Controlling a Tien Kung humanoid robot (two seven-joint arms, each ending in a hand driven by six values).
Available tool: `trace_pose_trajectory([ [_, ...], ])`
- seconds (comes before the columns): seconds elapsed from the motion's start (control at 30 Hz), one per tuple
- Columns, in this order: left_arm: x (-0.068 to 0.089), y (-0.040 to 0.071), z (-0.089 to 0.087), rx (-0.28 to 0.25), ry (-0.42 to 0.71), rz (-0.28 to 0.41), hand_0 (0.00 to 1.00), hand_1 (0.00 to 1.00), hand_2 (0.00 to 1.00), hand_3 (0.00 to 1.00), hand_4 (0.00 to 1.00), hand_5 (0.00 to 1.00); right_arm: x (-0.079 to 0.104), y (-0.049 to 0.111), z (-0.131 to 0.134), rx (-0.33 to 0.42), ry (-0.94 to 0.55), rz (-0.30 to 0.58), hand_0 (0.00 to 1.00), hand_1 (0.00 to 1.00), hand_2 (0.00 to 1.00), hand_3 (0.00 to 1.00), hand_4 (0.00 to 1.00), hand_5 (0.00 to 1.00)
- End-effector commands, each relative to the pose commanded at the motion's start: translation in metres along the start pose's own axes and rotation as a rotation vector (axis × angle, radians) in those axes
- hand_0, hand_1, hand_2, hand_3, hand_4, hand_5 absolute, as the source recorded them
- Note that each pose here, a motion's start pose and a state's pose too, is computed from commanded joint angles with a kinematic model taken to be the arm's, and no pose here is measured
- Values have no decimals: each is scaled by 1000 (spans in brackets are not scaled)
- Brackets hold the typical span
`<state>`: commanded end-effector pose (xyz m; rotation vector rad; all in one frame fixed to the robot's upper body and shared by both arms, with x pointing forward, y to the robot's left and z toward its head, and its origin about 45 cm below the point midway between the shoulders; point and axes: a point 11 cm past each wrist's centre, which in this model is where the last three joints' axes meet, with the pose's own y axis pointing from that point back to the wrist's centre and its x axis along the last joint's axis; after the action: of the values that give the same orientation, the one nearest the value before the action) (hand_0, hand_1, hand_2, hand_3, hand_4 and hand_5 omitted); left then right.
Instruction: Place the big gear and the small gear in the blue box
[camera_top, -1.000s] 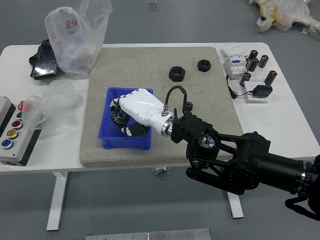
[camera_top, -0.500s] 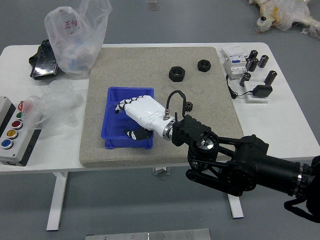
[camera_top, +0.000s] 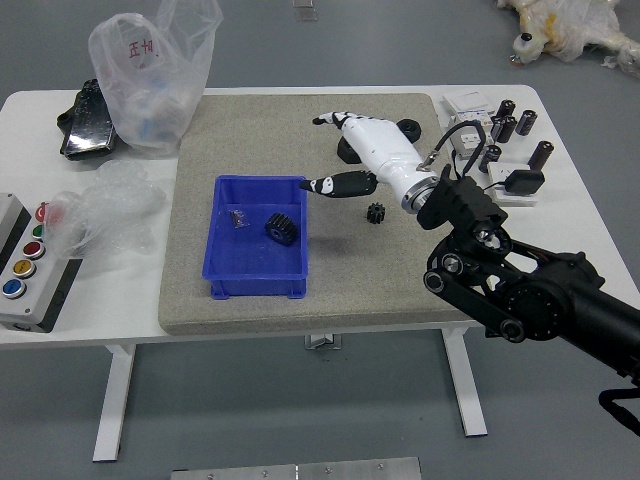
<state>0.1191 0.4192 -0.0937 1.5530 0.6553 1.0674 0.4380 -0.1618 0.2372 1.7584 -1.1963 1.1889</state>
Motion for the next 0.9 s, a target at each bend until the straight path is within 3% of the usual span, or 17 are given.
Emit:
trace_pose_trajectory([
  [0.33,0,0,4,-8,-4,-1,665,593,559,654,735,378,-45,-1,51,-150,73,-146,538,698,757,773,910,424],
  [0.53,2,1,3,-4,-4,2,666,593,558,655,735,377,-53,-2,72,-204,121,-191,512,677,719,753,909,419],
  [0.6,3,1,3,-4,-3,3,666,593,559,656,734,377,-55,-2,73,-210,127,-199,462,644,668,715,877,386],
  [0.77,2,1,3,-4,-3,2,666,593,559,656,734,377,-65,-2,69,-204,144,-228,462,644,668,715,877,386],
  [0.8,3,1,3,-4,-3,2,665,594,558,655,734,377,-67,-2,68,-201,147,-233,421,576,522,641,636,253],
  [0.9,3,1,4,-6,-3,3,665,594,558,655,734,377,-74,-2,64,-193,156,-247,421,576,522,641,636,253],
])
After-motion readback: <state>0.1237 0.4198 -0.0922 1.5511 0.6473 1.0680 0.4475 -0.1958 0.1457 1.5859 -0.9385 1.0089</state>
